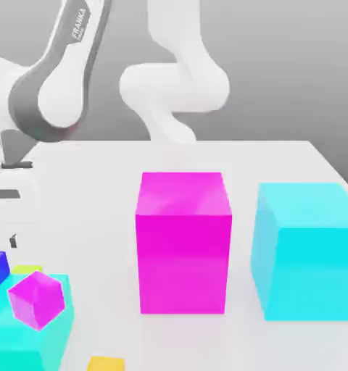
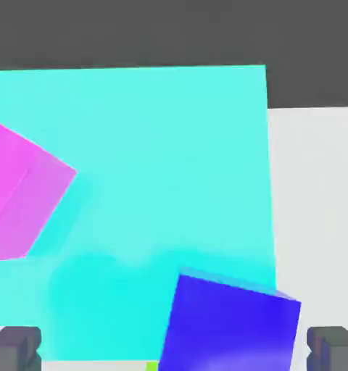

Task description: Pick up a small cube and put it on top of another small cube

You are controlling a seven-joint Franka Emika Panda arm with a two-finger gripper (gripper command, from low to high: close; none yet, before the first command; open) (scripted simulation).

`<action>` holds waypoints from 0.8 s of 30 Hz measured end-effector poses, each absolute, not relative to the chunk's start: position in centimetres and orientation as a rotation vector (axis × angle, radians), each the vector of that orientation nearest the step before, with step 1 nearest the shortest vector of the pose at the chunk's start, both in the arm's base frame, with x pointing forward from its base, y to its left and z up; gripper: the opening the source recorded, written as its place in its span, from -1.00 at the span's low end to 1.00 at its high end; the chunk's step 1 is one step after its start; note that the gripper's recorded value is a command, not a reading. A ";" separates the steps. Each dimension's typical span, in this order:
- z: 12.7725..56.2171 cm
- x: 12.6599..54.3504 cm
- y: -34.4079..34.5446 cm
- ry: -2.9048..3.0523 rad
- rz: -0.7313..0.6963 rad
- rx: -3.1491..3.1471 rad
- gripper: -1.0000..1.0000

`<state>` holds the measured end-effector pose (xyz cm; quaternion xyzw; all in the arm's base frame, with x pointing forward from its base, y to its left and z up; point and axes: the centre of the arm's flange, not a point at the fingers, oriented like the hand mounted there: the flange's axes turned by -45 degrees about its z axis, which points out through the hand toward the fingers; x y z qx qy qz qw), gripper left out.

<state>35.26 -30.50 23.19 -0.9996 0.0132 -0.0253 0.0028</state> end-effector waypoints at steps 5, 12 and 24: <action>17.9 32.5 -29.5 0.076 -0.005 -3.147 0.00; 13.5 32.3 -29.3 0.081 0.000 -3.143 -1.00; 19.1 32.3 -29.3 0.082 -0.002 -3.143 -1.00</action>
